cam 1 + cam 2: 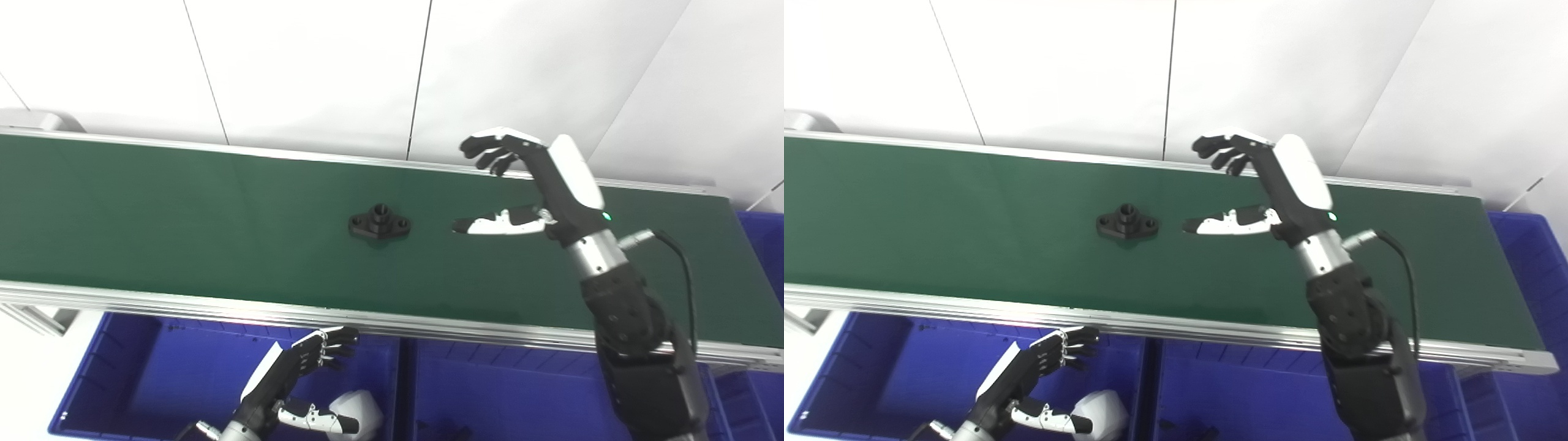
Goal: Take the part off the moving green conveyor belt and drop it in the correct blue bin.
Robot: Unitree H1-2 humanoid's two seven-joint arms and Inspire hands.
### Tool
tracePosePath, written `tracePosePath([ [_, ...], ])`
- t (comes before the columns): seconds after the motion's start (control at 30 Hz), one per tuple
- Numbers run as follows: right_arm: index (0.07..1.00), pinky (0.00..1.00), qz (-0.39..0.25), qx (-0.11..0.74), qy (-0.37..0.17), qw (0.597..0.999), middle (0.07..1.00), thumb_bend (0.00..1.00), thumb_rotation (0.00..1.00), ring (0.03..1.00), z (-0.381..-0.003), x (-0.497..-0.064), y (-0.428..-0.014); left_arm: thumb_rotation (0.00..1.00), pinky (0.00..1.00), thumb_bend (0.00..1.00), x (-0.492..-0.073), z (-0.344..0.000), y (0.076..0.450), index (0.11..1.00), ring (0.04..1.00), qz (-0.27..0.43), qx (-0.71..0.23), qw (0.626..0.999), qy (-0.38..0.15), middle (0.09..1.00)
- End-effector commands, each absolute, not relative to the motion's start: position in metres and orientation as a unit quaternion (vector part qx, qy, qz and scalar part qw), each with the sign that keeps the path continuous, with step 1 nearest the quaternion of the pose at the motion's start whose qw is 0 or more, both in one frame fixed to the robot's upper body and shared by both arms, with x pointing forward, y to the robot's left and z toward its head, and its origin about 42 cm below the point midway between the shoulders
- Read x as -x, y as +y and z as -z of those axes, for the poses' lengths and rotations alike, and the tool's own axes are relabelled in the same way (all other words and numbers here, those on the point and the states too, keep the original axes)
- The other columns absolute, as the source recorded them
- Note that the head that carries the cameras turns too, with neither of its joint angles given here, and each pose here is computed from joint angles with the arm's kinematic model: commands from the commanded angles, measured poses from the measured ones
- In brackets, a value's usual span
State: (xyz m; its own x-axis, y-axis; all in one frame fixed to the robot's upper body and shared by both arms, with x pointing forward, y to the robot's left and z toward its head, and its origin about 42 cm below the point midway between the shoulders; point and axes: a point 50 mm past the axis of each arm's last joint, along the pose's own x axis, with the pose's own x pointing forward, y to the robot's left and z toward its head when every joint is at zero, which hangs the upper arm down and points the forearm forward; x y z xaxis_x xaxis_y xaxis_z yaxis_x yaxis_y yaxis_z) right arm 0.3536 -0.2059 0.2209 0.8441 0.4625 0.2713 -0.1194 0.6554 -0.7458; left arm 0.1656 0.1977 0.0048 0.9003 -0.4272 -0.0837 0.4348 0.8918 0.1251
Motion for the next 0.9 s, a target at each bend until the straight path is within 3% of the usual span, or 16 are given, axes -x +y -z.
tracePosePath([
  [0.0,0.665,0.58,-0.163,0.397,-0.246,0.869,0.689,0.85,0.24,0.676,-0.235,-0.366,-0.201,0.13,0.64,0.85,-0.172,-0.014,0.195,0.769,0.739,0.223,-0.074,0.972,-0.006,0.789],
  [0.2,0.687,0.62,-0.173,0.434,-0.21,0.859,0.712,0.87,0.28,0.714,-0.228,-0.385,-0.193,0.13,0.64,0.84,-0.174,-0.014,0.193,0.761,0.73,0.225,-0.079,0.971,-0.008,0.782],
  [0.53,0.7,0.61,-0.182,0.462,-0.18,0.849,0.719,0.89,0.24,0.704,-0.201,-0.419,-0.181,0.14,0.63,0.85,-0.175,-0.014,0.193,0.764,0.723,0.227,-0.092,0.97,-0.01,0.78],
  [0.87,0.754,0.65,-0.21,0.521,-0.13,0.817,0.806,0.91,0.28,0.772,-0.18,-0.435,-0.178,0.12,0.63,0.84,-0.174,-0.014,0.192,0.765,0.712,0.226,-0.095,0.969,-0.012,0.775],
])
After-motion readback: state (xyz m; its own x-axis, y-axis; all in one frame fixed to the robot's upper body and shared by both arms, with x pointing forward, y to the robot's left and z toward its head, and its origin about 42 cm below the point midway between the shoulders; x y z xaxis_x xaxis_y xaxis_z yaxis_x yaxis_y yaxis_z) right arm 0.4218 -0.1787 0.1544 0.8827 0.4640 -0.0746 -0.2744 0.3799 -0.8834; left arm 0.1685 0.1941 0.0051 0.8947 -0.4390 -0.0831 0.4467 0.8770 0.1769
